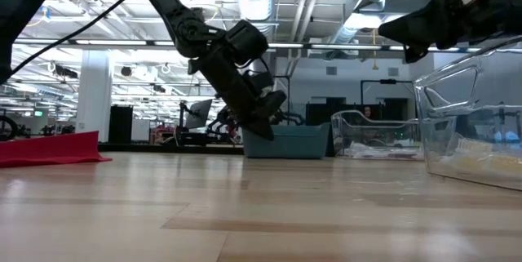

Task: Pick & Place Toothbrushes
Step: Adjust the blue bin on the table, then return to Home Position

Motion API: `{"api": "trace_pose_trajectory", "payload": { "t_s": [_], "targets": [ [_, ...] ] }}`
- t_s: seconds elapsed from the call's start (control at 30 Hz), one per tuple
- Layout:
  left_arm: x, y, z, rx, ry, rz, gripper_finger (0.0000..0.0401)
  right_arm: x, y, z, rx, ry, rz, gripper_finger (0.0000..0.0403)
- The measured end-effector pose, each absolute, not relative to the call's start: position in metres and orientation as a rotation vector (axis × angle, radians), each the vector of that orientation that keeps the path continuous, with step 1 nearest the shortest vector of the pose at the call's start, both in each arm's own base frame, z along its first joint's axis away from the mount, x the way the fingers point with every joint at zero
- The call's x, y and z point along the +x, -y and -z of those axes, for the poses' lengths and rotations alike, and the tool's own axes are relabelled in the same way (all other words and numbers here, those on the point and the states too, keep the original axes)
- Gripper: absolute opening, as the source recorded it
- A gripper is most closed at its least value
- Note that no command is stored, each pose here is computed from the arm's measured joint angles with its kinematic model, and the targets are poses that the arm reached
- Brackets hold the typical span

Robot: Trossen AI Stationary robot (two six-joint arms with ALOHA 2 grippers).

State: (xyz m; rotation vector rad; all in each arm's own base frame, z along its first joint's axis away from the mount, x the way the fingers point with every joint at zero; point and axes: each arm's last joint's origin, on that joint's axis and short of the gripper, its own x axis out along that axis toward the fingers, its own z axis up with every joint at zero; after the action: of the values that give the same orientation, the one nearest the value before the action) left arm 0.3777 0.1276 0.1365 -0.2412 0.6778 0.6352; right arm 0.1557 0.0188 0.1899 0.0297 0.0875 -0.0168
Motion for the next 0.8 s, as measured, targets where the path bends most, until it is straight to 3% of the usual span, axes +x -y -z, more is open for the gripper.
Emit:
{"api": "trace_pose_trajectory", "payload": {
  "t_s": [0.4,0.57,0.8],
  "targets": [
    [0.374,-0.140,-0.137,-0.269,-0.672,-0.641,0.0001,0.156,-0.019,-0.190,0.031,-0.084,0.017,0.0000],
    [0.381,-0.113,-0.145,-0.249,-0.675,-0.557,0.0001,0.156,-0.019,-0.190,0.024,-0.084,0.016,0.0000],
    [0.373,-0.065,-0.190,-0.197,-0.599,-0.470,0.0001,0.155,-0.018,-0.190,-0.006,-0.091,0.020,0.0000]
  ]
}}
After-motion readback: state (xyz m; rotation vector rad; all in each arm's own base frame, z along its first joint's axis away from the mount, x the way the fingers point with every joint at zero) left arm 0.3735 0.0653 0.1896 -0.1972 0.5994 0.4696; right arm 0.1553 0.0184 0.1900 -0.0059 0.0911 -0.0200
